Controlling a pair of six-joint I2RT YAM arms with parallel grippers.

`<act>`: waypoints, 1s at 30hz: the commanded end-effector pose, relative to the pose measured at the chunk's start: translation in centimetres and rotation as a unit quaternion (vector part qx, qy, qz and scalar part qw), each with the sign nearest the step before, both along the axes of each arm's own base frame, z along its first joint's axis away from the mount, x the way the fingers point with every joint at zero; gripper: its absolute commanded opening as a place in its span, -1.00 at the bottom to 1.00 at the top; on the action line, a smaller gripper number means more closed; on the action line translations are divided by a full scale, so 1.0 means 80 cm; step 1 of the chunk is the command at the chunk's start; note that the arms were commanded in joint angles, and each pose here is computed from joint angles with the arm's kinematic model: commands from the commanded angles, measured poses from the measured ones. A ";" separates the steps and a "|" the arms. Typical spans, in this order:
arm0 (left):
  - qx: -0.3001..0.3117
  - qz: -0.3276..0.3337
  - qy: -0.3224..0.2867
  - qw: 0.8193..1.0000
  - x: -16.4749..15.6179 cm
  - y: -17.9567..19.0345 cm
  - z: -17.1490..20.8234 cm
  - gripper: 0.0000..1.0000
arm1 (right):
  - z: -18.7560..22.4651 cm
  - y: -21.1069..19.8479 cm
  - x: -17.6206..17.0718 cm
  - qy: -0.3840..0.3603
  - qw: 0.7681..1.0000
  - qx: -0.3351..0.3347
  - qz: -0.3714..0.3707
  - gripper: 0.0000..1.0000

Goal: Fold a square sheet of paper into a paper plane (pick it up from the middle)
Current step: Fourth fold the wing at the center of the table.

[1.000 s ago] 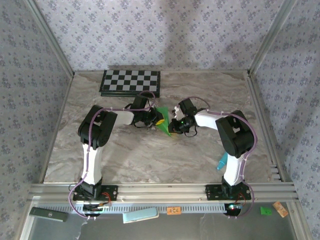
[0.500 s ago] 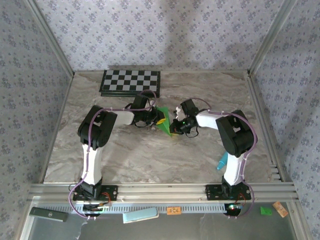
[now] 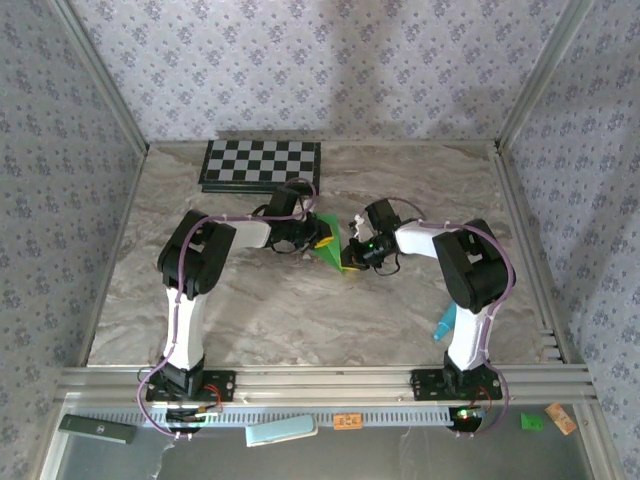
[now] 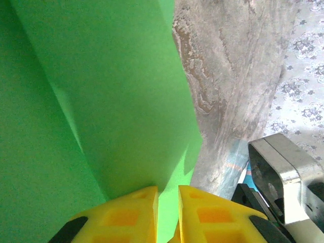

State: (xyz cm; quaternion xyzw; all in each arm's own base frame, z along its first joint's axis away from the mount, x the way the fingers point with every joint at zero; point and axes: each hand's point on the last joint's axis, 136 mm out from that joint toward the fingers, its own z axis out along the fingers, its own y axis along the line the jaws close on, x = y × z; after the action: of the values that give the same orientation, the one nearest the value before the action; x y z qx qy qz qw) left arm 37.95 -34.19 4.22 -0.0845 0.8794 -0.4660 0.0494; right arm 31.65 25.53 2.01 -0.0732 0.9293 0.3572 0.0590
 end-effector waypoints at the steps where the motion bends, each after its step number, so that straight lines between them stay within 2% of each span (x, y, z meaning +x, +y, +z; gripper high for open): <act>1: 0.019 -0.012 0.013 1.000 -0.005 -0.002 -0.015 -0.65 | -0.030 -0.018 -0.019 0.034 0.999 -0.035 -0.002 -0.82; 10: 0.045 -0.008 0.036 0.998 -0.010 0.004 -0.036 -0.66 | -0.010 -0.019 -0.013 0.013 0.999 -0.031 -0.013 -0.61; 17: 0.075 -0.004 0.057 0.996 -0.016 0.012 -0.052 -0.67 | 0.035 -0.028 0.004 -0.059 0.997 -0.025 -0.051 -0.45; 21: 0.094 -0.002 0.074 0.993 -0.020 0.015 -0.063 -0.68 | 0.047 -0.028 0.009 -0.082 0.995 -0.031 -0.055 -0.47; 30: 0.126 0.008 0.105 0.986 -0.028 0.023 -0.082 -0.69 | 0.040 0.005 0.008 -0.083 0.996 -0.031 -0.027 -0.76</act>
State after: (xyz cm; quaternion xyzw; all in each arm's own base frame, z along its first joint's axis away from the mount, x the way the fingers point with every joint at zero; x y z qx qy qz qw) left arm 37.82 -34.32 2.75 -0.0986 0.9040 -0.4157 0.0133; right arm 31.59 25.06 5.17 -0.0734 0.9337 0.3224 0.1374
